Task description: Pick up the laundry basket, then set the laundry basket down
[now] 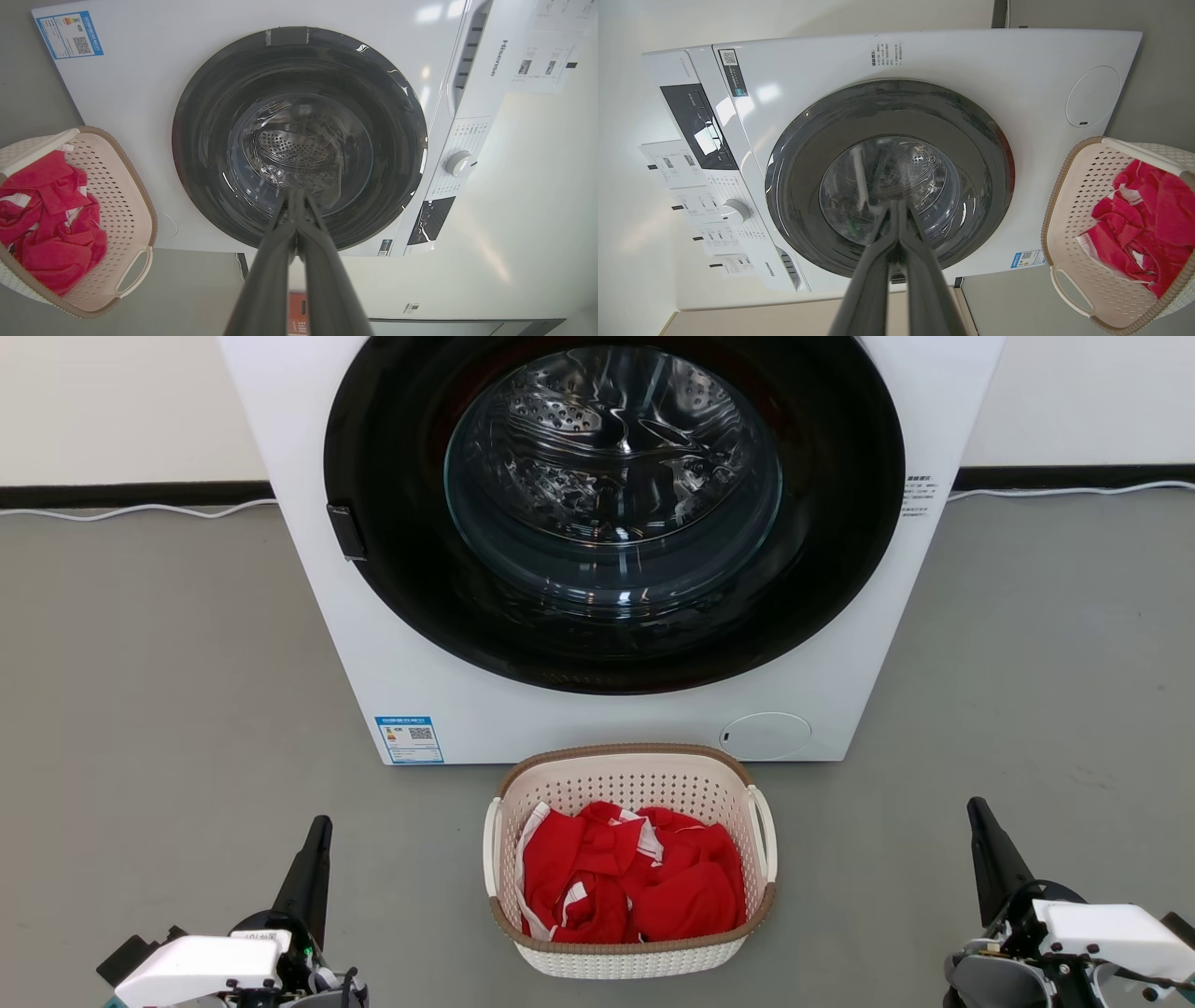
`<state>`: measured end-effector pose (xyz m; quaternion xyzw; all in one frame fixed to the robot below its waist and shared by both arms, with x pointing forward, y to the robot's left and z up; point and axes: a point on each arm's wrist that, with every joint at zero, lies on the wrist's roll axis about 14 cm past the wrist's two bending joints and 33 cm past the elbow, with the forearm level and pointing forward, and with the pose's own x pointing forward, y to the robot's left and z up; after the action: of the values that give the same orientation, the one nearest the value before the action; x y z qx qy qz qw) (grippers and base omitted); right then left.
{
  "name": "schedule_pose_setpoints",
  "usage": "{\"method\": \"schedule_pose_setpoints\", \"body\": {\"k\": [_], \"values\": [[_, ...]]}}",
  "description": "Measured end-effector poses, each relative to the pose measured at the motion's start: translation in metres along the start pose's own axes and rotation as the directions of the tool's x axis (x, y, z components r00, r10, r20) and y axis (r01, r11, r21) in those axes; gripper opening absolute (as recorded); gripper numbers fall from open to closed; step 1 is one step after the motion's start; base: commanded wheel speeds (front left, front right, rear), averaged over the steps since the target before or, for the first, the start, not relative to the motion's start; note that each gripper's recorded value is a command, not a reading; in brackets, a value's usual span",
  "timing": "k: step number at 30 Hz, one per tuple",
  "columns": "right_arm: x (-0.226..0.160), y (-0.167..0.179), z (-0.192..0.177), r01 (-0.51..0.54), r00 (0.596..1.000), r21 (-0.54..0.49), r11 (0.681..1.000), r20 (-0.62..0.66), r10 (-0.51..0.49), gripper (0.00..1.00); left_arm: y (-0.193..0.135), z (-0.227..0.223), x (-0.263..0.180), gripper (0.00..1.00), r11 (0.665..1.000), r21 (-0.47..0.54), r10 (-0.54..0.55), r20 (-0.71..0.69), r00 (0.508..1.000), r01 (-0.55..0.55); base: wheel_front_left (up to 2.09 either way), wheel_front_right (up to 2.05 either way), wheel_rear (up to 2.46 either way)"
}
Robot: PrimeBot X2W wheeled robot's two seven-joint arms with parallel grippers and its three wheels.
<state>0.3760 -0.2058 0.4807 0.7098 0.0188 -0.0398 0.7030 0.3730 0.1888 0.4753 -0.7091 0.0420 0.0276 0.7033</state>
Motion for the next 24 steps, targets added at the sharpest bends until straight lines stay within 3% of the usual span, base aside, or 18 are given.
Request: {"method": "schedule_pose_setpoints", "body": {"k": [24], "values": [[0.0000,0.0000,0.0000,0.000,1.000,0.000,1.000,0.000,0.000,0.00,0.0000,0.0000,0.0000,0.00,1.000,0.000,0.000,0.000,1.000,0.000,0.00,0.00,0.00]]}}
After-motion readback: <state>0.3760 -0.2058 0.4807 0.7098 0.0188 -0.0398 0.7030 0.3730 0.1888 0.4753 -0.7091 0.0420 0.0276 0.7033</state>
